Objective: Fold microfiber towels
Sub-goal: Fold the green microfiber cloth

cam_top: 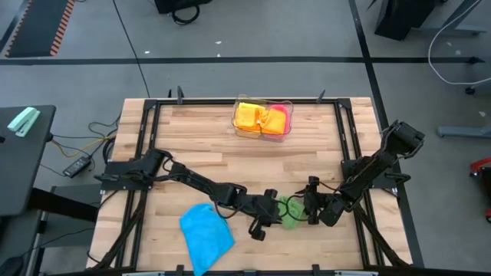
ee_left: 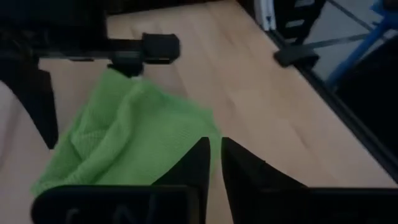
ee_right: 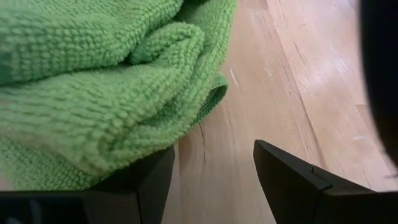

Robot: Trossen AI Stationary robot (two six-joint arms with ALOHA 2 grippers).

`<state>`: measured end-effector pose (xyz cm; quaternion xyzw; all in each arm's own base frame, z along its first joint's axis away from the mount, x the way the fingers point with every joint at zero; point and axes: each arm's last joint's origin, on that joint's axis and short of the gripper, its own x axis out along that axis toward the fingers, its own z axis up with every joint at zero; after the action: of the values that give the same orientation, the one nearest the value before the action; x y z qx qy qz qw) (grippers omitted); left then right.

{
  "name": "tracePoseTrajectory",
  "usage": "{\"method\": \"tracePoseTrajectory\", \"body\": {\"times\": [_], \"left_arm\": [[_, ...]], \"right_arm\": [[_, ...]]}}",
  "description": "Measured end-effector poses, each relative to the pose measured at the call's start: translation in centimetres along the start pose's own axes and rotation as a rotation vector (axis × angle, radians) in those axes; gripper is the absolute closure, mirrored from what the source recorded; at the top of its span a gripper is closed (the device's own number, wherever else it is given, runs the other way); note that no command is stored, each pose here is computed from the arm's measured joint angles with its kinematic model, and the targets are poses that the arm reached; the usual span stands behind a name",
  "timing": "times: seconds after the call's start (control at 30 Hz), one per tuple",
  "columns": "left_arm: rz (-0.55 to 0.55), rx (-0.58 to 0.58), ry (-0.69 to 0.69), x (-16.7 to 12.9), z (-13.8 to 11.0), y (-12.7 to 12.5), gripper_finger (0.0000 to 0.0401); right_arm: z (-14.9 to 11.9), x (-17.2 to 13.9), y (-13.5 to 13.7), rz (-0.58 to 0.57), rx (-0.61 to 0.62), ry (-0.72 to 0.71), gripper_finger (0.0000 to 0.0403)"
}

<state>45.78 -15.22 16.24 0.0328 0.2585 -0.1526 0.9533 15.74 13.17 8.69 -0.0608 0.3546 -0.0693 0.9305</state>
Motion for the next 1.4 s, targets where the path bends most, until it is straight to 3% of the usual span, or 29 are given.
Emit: {"method": "tracePoseTrajectory", "body": {"times": [0.53, 1.03, 1.27, 1.4], "left_arm": [[0.122, -0.049, -0.081, 2.7, -2.3, 2.8, 0.0257], [0.187, -0.099, -0.123, 2.7, -2.1, 5.2, 0.0254], [0.172, -0.114, -0.146, 2.7, -1.9, 4.6, 0.025], [0.169, -0.17, -0.105, 3.4, -3.1, 4.6, 0.0239]], "right_arm": [[0.0, 0.0, 0.1, 0.005, -0.001, -0.002, 0.0169], [0.1, 0.0, 0.1, 0.007, -0.004, -0.003, 0.0169], [0.1, 0.0, 0.1, 0.007, -0.004, -0.004, 0.0169], [0.1, 0.0, 0.1, 0.007, -0.003, -0.004, 0.0169]]}}
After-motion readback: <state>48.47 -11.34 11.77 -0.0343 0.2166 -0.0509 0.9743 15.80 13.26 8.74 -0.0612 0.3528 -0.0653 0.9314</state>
